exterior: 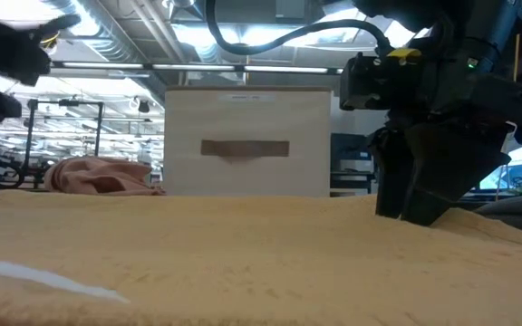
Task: Fold towel
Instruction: Fold the yellow towel
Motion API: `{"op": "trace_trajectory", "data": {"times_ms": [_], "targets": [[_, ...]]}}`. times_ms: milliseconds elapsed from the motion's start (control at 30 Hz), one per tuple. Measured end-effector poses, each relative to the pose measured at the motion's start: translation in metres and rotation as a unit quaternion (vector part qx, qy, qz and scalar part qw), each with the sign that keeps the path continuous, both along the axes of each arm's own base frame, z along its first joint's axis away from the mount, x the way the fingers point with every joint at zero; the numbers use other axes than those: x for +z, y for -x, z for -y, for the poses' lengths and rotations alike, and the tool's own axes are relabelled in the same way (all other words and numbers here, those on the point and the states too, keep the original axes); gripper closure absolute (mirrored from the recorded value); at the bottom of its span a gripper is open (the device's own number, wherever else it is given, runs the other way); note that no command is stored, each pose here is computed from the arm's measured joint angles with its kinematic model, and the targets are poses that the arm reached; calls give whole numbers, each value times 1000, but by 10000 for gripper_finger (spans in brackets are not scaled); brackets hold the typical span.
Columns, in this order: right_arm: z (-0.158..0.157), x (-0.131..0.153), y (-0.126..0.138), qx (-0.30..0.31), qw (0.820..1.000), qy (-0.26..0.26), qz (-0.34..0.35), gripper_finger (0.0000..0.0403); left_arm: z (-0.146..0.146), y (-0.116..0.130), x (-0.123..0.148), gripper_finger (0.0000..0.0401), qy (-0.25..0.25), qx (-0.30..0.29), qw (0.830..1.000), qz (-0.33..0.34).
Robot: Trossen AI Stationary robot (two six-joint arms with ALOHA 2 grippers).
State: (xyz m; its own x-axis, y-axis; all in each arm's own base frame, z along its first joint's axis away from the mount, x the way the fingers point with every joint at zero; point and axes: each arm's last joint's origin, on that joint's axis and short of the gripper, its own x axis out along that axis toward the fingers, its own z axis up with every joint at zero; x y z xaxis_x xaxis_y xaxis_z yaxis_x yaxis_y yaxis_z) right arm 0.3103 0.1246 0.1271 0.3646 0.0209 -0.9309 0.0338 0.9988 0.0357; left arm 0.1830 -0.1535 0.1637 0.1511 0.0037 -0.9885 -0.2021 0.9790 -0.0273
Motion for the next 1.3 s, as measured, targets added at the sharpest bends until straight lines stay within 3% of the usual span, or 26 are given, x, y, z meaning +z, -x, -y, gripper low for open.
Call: {"op": "trace_trajectory", "data": {"times_ms": [233, 500, 933, 1133, 1300], "targets": [[0, -1, 2, 12, 1000, 3, -11, 143, -7, 7, -11, 139, -37, -9, 999, 2], [2, -2, 8, 17, 999, 6, -48, 143, -10, 15, -27, 139, -4, 3, 1000, -1], [-4, 26, -8, 28, 998, 27, -58, 143, -1, 6, -10, 139, 5, -3, 1000, -4], [-7, 53, -17, 41, 997, 38, -55, 143, -1, 2, -1, 139, -19, -7, 1000, 12], [-7, 53, -18, 63, 995, 50, -58, 143, -3, 3, -7, 139, -37, -18, 999, 26]]}}
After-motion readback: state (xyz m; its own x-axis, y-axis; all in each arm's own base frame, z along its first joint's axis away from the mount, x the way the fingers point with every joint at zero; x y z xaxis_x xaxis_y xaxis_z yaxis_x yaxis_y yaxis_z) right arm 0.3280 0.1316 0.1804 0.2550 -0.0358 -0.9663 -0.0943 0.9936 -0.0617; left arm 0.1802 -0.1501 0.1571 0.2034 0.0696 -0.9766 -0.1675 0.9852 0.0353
